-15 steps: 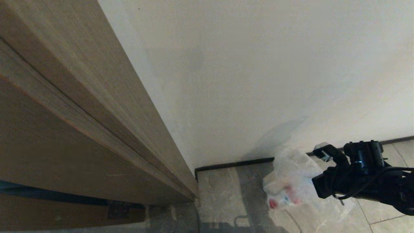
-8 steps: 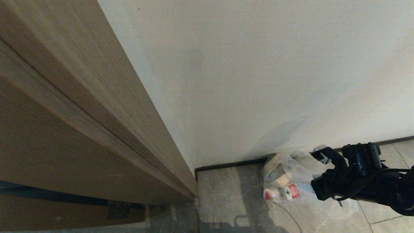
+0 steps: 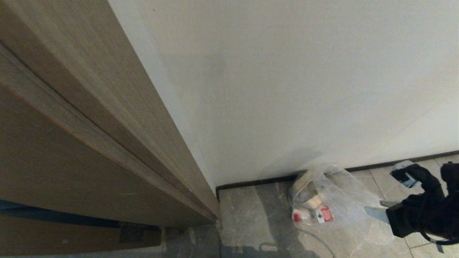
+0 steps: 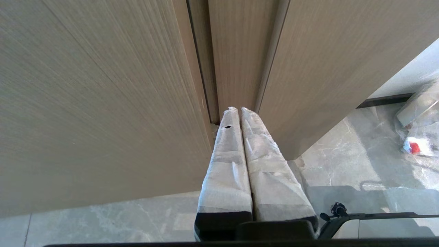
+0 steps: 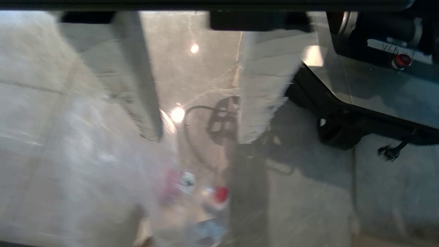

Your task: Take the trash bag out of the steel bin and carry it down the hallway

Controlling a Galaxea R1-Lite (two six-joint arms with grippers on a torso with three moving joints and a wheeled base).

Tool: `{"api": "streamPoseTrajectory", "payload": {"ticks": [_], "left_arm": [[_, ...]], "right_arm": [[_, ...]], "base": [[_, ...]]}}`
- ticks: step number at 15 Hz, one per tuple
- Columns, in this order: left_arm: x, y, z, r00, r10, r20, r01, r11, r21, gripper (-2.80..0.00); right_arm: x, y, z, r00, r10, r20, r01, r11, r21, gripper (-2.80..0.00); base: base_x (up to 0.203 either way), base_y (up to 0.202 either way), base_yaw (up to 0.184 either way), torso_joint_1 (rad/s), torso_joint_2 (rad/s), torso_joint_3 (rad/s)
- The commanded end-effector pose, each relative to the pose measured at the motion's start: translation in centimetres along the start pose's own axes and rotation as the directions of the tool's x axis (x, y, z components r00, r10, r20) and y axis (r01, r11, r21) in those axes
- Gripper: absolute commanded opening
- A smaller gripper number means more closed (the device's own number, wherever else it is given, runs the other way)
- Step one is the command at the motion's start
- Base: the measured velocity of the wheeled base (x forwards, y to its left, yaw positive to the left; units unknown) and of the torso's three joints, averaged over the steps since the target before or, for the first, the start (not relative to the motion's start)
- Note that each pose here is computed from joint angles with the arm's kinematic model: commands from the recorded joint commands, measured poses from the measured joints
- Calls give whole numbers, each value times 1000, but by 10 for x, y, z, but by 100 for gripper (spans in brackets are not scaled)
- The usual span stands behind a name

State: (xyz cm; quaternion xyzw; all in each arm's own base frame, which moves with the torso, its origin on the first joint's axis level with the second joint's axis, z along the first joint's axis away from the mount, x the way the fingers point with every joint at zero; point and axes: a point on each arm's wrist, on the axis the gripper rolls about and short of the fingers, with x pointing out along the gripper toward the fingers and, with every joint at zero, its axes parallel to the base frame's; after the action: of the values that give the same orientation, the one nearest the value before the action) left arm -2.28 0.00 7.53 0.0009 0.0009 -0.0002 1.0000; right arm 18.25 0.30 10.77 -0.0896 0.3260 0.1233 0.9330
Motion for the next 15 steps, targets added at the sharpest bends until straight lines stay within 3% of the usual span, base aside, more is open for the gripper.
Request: {"api": "streamPoseTrajectory", "payload": {"ticks": [1, 4, 8, 10, 12, 14, 15], "left_arm": [[0, 0, 0, 1000, 0, 0, 0, 1000, 0, -280], [0, 0, 0, 1000, 0, -1, 0, 1000, 0, -280], [0, 0, 0, 1000, 0, -1, 0, 1000, 0, -280], [0, 0, 0, 1000, 0, 0, 0, 1000, 1, -280], [0, 0, 0, 1000, 0, -1, 0, 1000, 1, -280], [0, 0, 0, 1000, 0, -1, 0, 1000, 0, -280], [0, 0, 0, 1000, 0, 0, 0, 1000, 1, -280]], "right_arm": [[-51, 9, -7, 984, -68, 164, 68, 998, 7, -280], [-99, 27, -39, 943, -122, 310, 105, 992, 72, -280], [-139, 50, -100, 891, -186, 414, 140, 980, 139, -280], [-146, 58, -127, 846, -230, 482, 166, 971, 173, -280], [-146, 61, -143, 803, -269, 532, 181, 960, 212, -280], [-139, 60, -147, 785, -296, 544, 181, 950, 256, -280], [-137, 59, -145, 753, -301, 585, 180, 950, 256, -280]], "base": [[0, 0, 0, 0, 0, 0], [0, 0, 0, 0, 0, 0], [0, 0, 0, 0, 0, 0], [0, 0, 0, 0, 0, 0], [0, 0, 0, 0, 0, 0], [0, 0, 0, 0, 0, 0], [0, 0, 0, 0, 0, 0]]}}
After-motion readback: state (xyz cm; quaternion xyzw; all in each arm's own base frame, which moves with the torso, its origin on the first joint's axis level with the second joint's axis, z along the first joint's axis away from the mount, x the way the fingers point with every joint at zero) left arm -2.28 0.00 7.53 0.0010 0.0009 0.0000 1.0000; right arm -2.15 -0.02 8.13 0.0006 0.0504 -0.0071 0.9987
